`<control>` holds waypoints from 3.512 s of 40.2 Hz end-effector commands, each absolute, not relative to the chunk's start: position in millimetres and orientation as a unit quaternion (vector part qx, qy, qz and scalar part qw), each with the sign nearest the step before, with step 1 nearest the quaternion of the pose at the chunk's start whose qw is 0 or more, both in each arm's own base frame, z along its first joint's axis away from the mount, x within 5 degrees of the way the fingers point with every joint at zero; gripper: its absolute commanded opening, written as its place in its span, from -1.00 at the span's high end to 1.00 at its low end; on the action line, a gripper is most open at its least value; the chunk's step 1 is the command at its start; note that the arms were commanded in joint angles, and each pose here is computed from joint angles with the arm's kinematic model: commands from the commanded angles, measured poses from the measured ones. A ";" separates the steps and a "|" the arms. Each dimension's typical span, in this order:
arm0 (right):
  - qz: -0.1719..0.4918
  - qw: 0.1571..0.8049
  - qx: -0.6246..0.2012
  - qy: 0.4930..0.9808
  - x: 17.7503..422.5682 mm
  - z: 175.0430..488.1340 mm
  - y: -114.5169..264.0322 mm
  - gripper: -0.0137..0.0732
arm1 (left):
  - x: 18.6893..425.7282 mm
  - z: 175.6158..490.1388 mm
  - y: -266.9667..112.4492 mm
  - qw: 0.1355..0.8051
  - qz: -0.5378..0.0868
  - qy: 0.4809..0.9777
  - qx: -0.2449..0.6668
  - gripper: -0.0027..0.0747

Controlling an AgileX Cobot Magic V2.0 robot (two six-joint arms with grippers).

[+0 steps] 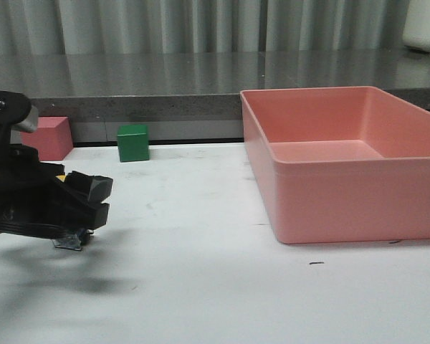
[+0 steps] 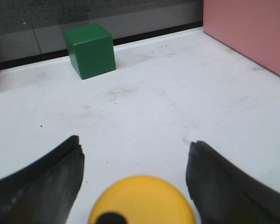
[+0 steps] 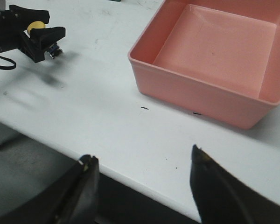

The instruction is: Place and stand button with both arms

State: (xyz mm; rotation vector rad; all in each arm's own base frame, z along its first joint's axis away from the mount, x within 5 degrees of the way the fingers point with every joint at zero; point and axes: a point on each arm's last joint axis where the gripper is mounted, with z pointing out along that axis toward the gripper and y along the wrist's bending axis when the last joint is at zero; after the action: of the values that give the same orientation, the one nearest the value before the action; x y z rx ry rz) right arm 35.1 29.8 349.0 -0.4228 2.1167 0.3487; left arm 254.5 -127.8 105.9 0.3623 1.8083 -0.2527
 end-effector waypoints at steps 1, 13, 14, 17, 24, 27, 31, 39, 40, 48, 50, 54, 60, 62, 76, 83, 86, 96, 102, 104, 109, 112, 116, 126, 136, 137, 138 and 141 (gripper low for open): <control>0.146 0.493 -0.162 0.843 38.4 359.9 30.3 -0.36 | 255.9 137.6 -130.6 0.692 -0.133 0.697 0.135 -0.30; 0.146 0.493 -0.162 0.843 38.4 359.9 30.3 -0.36 | 242.0 163.4 -122.5 0.715 -0.140 0.673 0.126 -0.30; 0.146 0.493 -0.162 0.843 38.4 359.9 30.3 -0.36 | 240.4 167.5 -121.6 0.720 -0.141 0.668 0.125 -0.30; 0.146 0.493 -0.162 0.843 38.4 359.9 30.3 -0.36 | 235.7 177.0 -118.9 0.726 -0.145 0.661 0.122 -0.30; 0.146 0.493 -0.162 0.843 38.4 359.9 30.3 -0.36 | 225.0 199.9 -113.9 0.707 -0.152 0.679 0.121 -0.30; 0.146 0.493 -0.162 0.843 38.4 359.9 30.3 -0.36 | 218.1 213.1 -110.8 0.699 -0.157 0.687 0.122 -0.30; 0.146 0.493 -0.162 0.843 38.4 359.9 30.3 -0.36 | 210.9 231.1 -109.0 0.667 -0.164 0.716 0.128 -0.30; 0.146 0.493 -0.162 0.843 38.4 359.9 30.3 -0.36 | 194.7 283.1 -107.9 0.575 -0.176 0.783 0.157 -0.29; 0.146 0.493 -0.162 0.843 38.4 359.9 30.3 -0.36 | 193.2 289.4 -107.9 0.568 -0.177 0.788 0.160 -0.29; 0.146 0.493 -0.162 0.843 38.4 359.9 30.3 -0.36 | 169.6 315.9 -98.9 0.495 -0.159 0.830 0.200 -0.29; 0.146 0.493 -0.162 0.843 38.4 359.9 30.3 -0.36 | 164.9 320.9 -96.0 0.490 -0.152 0.833 0.208 -0.29; 0.146 0.493 -0.162 0.843 38.4 359.9 30.3 -0.36 | 153.5 325.4 -88.9 0.473 -0.137 0.842 0.222 -0.29; 0.146 0.493 -0.162 0.843 38.4 359.9 30.3 -0.36 | 138.1 325.5 -77.9 0.446 -0.113 0.857 0.232 -0.29; 0.146 0.493 -0.162 0.843 38.4 359.9 30.3 -0.36 | 134.2 325.0 -74.3 0.436 -0.113 0.867 0.215 -0.29; 0.146 0.493 -0.162 0.842 38.5 360.0 30.3 -0.36 | 127.8 326.1 -67.0 0.428 -0.111 0.879 0.177 -0.29; 0.146 0.497 -0.161 0.840 38.9 360.7 30.3 -0.36 | 127.6 325.8 -66.9 0.427 -0.110 0.880 0.177 -0.29; 0.146 0.498 -0.161 0.839 39.1 361.0 30.3 -0.36 | 127.6 325.7 -66.9 0.426 -0.110 0.880 0.177 -0.29; 0.147 0.517 -0.155 0.829 41.0 364.4 30.2 -0.36 | 127.5 325.7 -66.9 0.426 -0.110 0.880 0.178 -0.24; 0.147 0.521 -0.154 0.827 41.7 365.2 30.2 -0.36 | 127.5 325.7 -66.9 0.426 -0.110 0.880 0.178 0.00; 0.147 0.521 -0.154 0.827 41.7 365.3 30.2 -0.32 | 127.5 325.7 -66.9 0.426 -0.110 0.880 0.178 0.11; 0.147 0.521 -0.154 0.827 41.7 365.3 30.2 0.10 | 127.5 325.7 -66.9 0.426 -0.110 0.880 0.178 0.39; 0.147 0.521 -0.154 0.827 41.7 365.3 30.2 0.45 | 127.5 325.7 -66.9 0.426 -0.110 0.880 0.178 0.57; 0.147 0.521 -0.154 0.827 41.7 365.3 30.2 0.81 | 127.6 325.8 -66.9 0.426 -0.110 0.880 0.177 0.74; 0.147 0.521 -0.154 0.827 41.7 365.3 30.2 0.84 | 127.6 325.8 -66.9 0.426 -0.110 0.880 0.177 0.98; 0.147 0.521 -0.154 0.827 41.7 365.3 30.2 0.84 | 127.0 325.9 -67.8 0.426 -0.112 0.879 0.181 0.98; 0.147 0.521 -0.154 0.827 41.7 365.3 30.2 0.84 | 126.7 326.2 -67.6 0.427 -0.112 0.879 0.181 0.98; 0.147 0.521 -0.154 0.827 41.7 365.3 30.2 0.84 | 126.7 326.2 -67.6 0.427 -0.112 0.879 0.181 0.98; 0.147 0.521 -0.154 0.827 41.7 365.3 30.2 0.84 | 124.1 326.7 -64.9 0.437 -0.114 0.875 0.176 0.98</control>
State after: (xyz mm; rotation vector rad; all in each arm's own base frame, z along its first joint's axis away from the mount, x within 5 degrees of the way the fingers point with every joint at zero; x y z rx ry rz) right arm 38.2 29.7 353.4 -0.4015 2.0616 0.3448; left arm 124.1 -64.5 310.1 0.4713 2.2864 -0.2414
